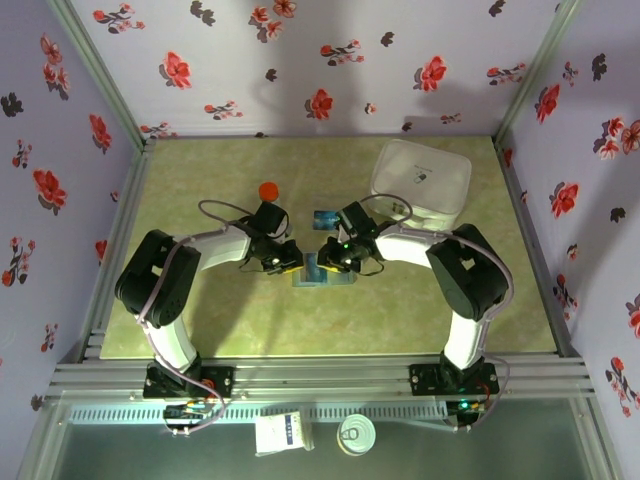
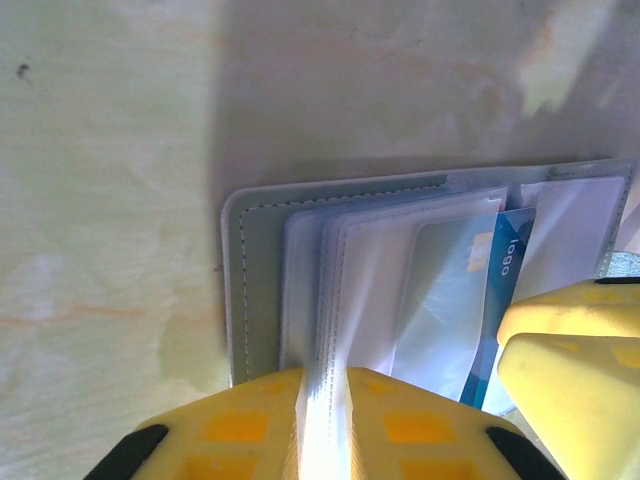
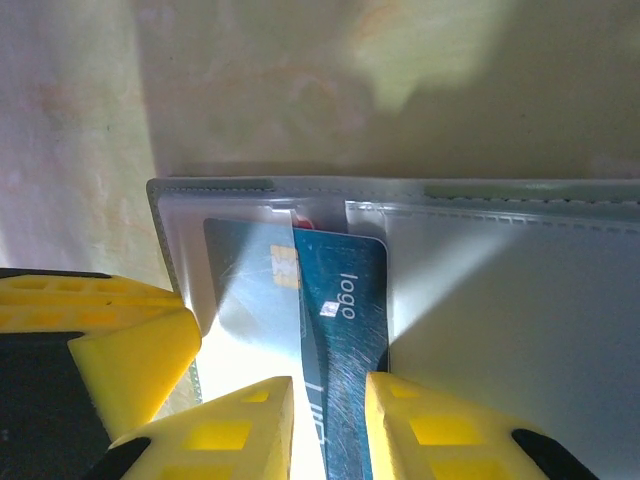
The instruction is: Take the credit cards out of the card holder
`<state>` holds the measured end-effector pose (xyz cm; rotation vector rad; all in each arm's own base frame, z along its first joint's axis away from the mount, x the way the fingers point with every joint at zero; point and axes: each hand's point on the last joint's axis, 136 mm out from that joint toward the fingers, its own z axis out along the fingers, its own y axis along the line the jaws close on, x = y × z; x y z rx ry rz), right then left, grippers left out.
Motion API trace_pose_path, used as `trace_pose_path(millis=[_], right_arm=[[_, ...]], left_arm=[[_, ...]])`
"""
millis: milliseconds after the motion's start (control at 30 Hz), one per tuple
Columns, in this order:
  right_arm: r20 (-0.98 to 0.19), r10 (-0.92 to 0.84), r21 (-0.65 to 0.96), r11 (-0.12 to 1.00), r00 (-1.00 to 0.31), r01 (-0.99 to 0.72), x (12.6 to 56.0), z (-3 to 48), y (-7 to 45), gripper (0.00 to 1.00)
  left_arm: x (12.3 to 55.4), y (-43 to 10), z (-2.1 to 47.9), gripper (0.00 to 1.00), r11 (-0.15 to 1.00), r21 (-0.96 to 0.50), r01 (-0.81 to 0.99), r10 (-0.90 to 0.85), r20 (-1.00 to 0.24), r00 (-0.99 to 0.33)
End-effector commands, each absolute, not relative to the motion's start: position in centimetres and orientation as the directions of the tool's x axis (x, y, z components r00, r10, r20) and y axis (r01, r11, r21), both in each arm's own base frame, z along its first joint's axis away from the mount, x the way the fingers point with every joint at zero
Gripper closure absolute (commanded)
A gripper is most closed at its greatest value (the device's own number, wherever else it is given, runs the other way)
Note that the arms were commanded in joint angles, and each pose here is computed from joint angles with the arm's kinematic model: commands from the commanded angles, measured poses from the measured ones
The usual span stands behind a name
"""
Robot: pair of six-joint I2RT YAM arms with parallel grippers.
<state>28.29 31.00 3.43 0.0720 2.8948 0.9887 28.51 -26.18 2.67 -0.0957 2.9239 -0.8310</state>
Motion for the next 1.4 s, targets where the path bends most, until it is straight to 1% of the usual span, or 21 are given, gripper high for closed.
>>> trace_pose_path(millis=[0,167,333,600,733,967,1367], right_arm=[[-0.114,0.071,0.603,0.797,-0.991,-0.012,28.5,5.2,30.7,0.74],[-0.132,0.077,0.604,0.797,-0.988,-0.018,28.5,6.0,30.5,0.73],[-0.130,0.079,0.600,0.800,-0.988,-0.015,28.3,5.9,30.2,0.73],[-0.125,0.087,0.597,0.802,-0.988,-0.005,28.3,5.7,29.8,0.71],[-0.114,0.086,0.595,0.804,-0.990,0.001,28.2,5.3,29.7,0.71],[-0.099,0.081,0.605,0.796,-0.992,0.005,28.1,4.9,30.1,0.70],[-0.071,0.078,0.610,0.792,-0.994,0.019,28.0,3.7,30.2,0.69]], left_arm=[[28.3,-25.5,3.4,0.85,0.855,-0.518,-0.028,-0.088,-0.091,-0.992],[28.5,-25.7,4.9,0.86,0.845,-0.535,-0.018,-0.094,-0.114,-0.989],[28.7,-26.4,5.7,0.90,0.832,-0.555,-0.007,-0.087,-0.118,-0.989],[28.3,-28.1,5.0,0.95,0.835,-0.551,0.015,-0.047,-0.098,-0.994],[28.1,-28.1,4.3,1.00,0.845,-0.535,0.014,-0.042,-0.092,-0.995],[28.0,-27.8,2.8,1.00,0.863,-0.504,0.007,-0.033,-0.071,-0.997],[27.6,-26.7,2.0,1.00,0.889,-0.458,0.002,-0.032,-0.065,-0.997]])
